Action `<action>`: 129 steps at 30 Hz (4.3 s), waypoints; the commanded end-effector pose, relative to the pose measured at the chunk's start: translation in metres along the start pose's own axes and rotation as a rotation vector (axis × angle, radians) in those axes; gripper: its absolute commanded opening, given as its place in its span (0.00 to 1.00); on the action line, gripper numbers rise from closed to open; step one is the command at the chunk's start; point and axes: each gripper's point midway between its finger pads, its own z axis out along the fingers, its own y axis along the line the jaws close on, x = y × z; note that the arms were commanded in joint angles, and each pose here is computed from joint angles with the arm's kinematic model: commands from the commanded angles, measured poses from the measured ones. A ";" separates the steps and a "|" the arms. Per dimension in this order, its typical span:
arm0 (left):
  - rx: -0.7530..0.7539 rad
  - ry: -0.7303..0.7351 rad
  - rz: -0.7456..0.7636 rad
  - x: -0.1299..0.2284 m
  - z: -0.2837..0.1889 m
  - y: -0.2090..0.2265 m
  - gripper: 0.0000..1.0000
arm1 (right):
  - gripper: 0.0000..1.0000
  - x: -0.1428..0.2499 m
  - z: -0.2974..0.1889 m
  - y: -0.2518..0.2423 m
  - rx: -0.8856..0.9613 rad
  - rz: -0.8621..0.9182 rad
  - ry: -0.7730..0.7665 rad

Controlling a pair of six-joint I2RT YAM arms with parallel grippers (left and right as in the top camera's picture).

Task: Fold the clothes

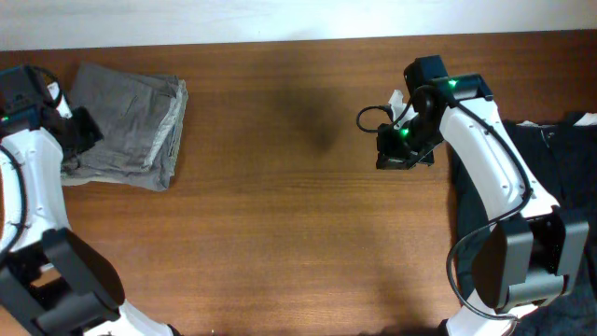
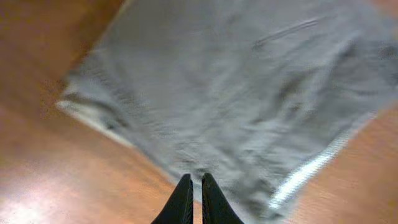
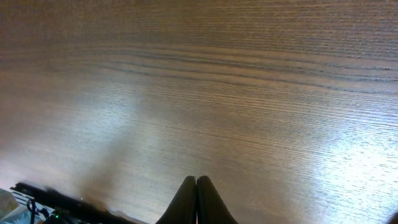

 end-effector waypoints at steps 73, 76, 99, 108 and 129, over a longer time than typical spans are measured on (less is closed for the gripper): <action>0.380 -0.155 0.681 0.090 -0.274 -0.119 0.99 | 0.99 0.097 -0.053 -0.082 0.175 -0.343 -1.459; 0.380 -0.155 0.681 0.090 -0.274 -0.119 0.99 | 0.99 0.097 -0.053 -0.082 0.175 -0.343 -1.459; 0.428 -0.778 0.591 0.110 -0.276 -0.111 0.99 | 0.99 0.097 -0.053 -0.082 0.175 -0.343 -1.459; 0.439 -0.992 0.569 0.193 -0.213 -0.085 0.99 | 0.99 0.097 -0.053 -0.082 0.175 -0.343 -1.459; 0.443 -1.047 0.566 0.221 -0.122 -0.092 0.99 | 0.99 0.097 -0.053 -0.082 0.175 -0.344 -1.459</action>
